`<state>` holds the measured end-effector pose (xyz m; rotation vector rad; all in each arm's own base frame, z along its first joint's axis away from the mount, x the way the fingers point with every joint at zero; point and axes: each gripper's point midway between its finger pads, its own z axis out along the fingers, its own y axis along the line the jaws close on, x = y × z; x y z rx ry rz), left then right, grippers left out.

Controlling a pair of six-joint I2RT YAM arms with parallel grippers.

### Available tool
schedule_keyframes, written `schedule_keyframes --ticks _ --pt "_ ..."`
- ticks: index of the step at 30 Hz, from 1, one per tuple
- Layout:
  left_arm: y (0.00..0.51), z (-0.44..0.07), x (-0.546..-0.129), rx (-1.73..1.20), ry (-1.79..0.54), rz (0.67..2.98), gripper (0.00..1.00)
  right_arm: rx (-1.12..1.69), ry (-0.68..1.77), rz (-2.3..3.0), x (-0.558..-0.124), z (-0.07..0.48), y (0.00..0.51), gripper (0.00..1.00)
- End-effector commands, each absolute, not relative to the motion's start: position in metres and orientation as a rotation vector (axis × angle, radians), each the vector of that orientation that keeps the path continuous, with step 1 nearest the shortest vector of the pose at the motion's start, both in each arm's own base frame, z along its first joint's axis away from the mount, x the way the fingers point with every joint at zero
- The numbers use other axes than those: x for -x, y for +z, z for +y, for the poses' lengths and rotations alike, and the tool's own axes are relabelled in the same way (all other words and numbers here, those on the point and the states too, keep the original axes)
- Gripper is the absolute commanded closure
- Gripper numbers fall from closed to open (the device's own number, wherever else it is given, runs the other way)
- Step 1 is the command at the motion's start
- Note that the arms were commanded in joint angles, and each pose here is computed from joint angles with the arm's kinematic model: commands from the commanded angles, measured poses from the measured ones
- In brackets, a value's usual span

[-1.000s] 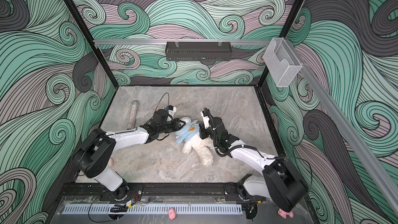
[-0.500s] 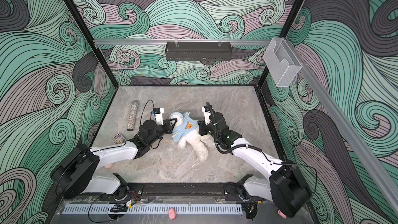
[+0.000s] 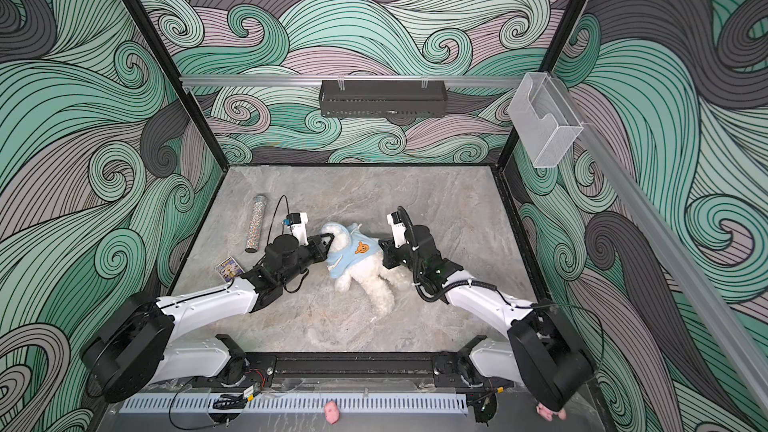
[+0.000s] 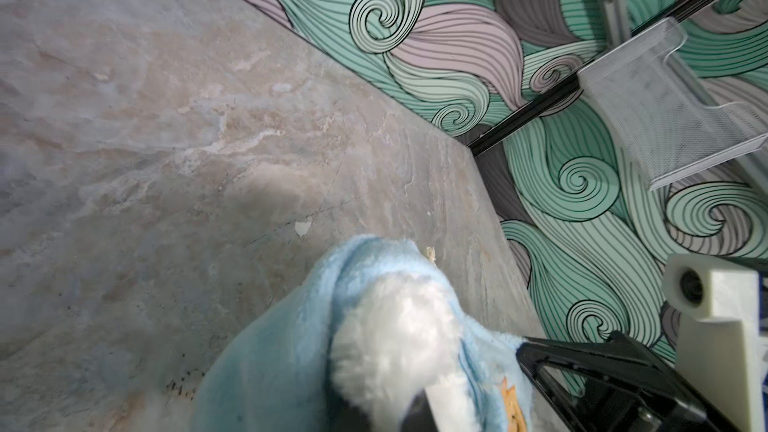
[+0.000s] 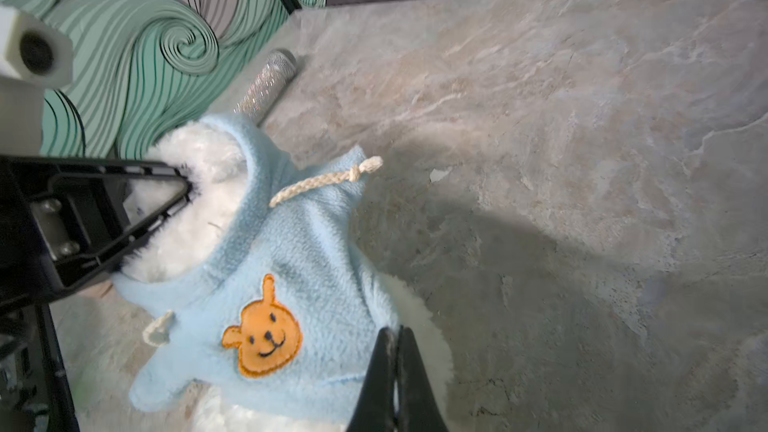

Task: Dress the teddy bear

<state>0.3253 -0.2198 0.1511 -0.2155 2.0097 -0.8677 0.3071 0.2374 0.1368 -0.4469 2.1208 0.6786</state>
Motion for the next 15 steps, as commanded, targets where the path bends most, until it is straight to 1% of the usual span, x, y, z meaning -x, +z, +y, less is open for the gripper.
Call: schedule_keyframes --ticks 1,6,11,15 --pt "0.145 -0.203 -0.336 0.272 -0.769 2.085 1.00 0.487 0.550 2.216 -0.319 0.220 0.122 1.00" --pt "0.146 -0.202 -0.333 0.255 -0.752 2.108 1.00 0.438 0.575 2.189 -0.326 0.222 0.128 1.00" --pt "0.155 -0.198 -0.330 0.228 -0.716 2.117 1.00 0.410 0.559 2.241 -0.326 0.217 0.121 1.00" --pt "0.164 -0.195 -0.326 0.190 -0.682 2.134 1.00 0.308 0.538 2.283 -0.327 0.204 0.126 1.00"
